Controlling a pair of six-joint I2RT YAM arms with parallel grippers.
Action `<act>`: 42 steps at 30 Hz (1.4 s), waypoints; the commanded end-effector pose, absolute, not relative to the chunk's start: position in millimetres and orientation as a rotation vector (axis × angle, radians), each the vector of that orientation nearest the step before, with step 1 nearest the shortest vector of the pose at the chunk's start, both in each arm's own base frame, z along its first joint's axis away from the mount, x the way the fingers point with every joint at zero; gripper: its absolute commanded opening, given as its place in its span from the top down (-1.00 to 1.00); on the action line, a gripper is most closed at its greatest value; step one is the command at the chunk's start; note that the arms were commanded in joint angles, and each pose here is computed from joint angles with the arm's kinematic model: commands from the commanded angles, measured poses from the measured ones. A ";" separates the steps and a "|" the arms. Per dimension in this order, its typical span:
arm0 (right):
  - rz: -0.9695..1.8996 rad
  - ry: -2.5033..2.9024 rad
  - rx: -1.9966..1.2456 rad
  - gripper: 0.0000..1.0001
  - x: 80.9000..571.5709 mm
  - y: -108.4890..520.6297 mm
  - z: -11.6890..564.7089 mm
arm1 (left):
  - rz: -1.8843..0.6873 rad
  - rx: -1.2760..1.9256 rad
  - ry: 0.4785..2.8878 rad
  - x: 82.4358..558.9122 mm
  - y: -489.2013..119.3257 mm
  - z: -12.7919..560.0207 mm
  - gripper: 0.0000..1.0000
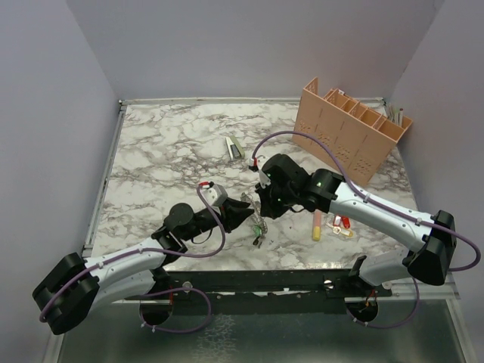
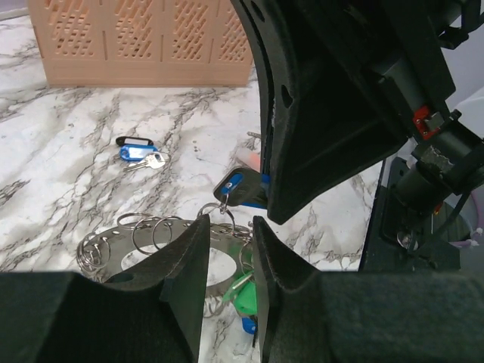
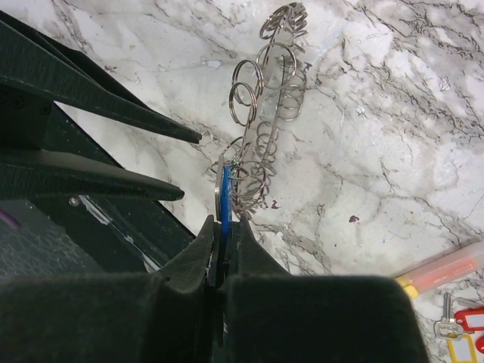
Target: Remove the keys from the keyring
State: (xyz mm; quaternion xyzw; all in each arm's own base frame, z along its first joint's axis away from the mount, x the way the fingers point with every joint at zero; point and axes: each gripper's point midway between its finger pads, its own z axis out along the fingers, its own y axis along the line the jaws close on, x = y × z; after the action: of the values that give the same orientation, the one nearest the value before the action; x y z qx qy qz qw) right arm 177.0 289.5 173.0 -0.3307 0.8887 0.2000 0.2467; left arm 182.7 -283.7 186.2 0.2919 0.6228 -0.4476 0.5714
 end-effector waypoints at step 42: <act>0.564 2.332 -1.027 0.99 176.0 293.0 185.3 | -1.019 0.692 1.472 186.0 -290.0 173.8 0.33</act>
State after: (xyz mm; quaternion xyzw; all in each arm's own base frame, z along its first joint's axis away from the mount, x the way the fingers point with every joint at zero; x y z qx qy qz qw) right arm 173.2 299.1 171.3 -0.3425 0.8826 0.2198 0.2352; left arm 188.9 -291.5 159.5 0.2893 0.6516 -0.4318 0.5525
